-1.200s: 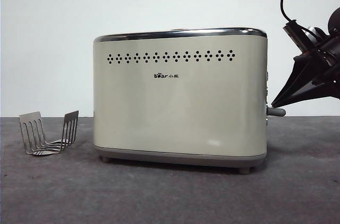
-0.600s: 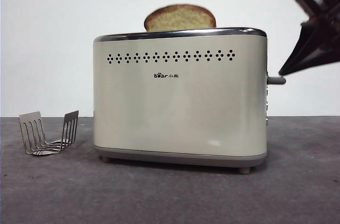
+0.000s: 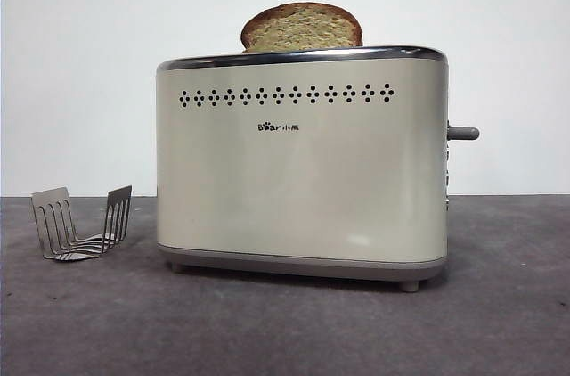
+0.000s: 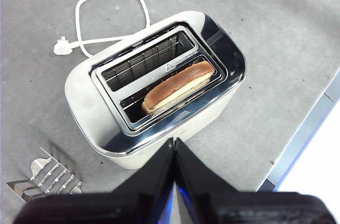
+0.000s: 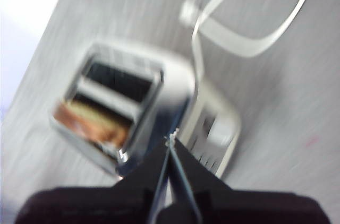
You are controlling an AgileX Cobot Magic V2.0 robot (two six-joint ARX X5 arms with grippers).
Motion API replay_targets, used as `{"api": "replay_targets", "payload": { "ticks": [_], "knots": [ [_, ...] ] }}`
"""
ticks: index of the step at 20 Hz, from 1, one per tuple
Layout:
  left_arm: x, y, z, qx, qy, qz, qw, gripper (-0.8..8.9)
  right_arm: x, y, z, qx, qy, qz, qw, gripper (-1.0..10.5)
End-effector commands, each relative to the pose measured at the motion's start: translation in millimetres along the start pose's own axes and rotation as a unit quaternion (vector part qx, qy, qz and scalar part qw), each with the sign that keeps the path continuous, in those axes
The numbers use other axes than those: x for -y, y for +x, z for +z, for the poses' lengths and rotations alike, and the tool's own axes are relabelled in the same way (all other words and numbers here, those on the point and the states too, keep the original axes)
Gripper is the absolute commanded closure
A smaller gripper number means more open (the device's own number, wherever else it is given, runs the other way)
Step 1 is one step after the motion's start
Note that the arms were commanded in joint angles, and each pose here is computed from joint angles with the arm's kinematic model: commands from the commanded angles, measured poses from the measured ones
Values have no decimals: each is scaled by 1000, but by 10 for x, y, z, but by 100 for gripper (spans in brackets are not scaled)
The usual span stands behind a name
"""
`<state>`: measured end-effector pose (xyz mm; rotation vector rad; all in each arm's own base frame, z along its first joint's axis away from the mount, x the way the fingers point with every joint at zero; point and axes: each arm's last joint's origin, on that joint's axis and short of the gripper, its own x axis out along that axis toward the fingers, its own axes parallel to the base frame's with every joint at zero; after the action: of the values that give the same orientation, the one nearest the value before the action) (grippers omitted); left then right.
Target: Pick up a slice of bread from the rack,put the bread on the toaster,press the button
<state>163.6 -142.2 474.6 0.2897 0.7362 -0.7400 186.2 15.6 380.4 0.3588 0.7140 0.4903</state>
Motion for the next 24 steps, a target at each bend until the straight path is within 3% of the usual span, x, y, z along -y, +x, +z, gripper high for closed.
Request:
{"api": "replay_targets", "payload": {
  "ticks": [1,4,6,13,21,24],
  "knots": [
    [7,-21,-8,3,-5,-2,1000,817,-204,-333,82,47,-36,-41,997,950],
    [7,-22,-8,3,-4,-2,1000,817,-386,-680,111,76,-52,-115,989,947],
    [5,-22,-8,4,-5,-2,1000,817,-445,-793,102,71,-47,-135,987,947],
    [6,-22,-8,3,-5,-2,1000,817,-423,-841,91,44,-28,-212,976,947],
    [-55,-41,-15,5,-14,12,1000,817,-274,-614,180,-10,-7,-243,970,947],
    [-100,-129,-58,14,25,22,999,817,-184,-459,252,-35,1,-248,968,947]
  ]
}}
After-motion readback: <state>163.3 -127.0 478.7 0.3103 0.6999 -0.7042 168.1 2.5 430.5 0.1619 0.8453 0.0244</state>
